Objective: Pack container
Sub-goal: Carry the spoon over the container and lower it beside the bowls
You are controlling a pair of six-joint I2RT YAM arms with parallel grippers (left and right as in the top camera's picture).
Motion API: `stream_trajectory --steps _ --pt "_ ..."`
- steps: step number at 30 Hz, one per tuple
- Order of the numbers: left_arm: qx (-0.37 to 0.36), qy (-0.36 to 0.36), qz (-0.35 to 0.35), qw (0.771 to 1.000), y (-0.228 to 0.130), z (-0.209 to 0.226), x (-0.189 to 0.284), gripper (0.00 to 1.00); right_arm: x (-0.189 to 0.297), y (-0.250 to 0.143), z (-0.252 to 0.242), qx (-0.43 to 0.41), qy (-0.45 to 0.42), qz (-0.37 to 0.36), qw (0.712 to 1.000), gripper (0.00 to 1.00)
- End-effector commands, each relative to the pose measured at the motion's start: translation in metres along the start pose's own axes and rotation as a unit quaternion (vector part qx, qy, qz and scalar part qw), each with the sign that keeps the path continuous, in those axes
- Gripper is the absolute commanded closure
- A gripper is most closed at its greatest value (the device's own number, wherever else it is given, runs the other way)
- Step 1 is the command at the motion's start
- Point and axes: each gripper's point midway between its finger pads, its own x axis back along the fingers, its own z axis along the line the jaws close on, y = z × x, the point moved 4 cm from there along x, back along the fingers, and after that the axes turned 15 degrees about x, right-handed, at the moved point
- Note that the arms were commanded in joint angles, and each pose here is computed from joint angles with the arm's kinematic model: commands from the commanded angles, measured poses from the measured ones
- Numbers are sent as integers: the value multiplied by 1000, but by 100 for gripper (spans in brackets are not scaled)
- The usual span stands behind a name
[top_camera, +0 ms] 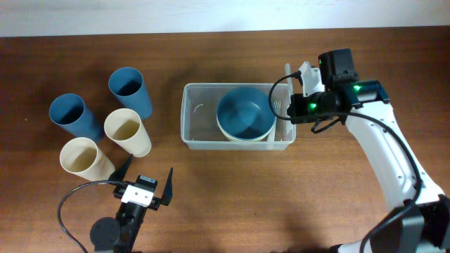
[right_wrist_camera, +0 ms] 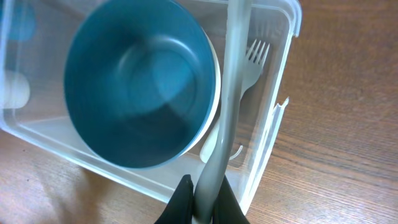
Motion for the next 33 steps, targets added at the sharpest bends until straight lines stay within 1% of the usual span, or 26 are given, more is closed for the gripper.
stream_trajectory --steps 1,8,15,20,21,23,24,25,26,28,33 --pt "-4 6 0 1000 -2 2 0 0 -13 -7 -2 -32 -4 21 999 96" --pt "-4 6 0 1000 -2 2 0 0 -26 -19 -4 -50 -1 44 998 96" --pt "-4 6 0 1000 -2 2 0 0 -35 -32 2 -50 5 68 996 96" --pt "-4 6 0 1000 -2 2 0 0 -37 -32 5 -46 7 68 997 96" --pt "-4 6 0 1000 -2 2 0 0 -37 -32 5 -46 6 67 997 92" --pt "-4 6 0 1000 -2 2 0 0 -37 -31 4 -45 6 64 997 74" --pt "-4 6 0 1000 -2 2 0 0 -37 -31 4 -45 6 63 997 60" --pt "-4 6 0 1000 -2 2 0 0 -37 -30 4 -45 5 61 997 50" --pt "-4 6 0 1000 -2 2 0 0 -37 -29 4 -44 5 60 997 45" --pt "-4 6 0 1000 -2 2 0 0 -37 -27 3 -43 5 55 998 41" --pt "-4 6 0 1000 -2 2 0 0 -34 -21 2 -40 3 44 998 41"
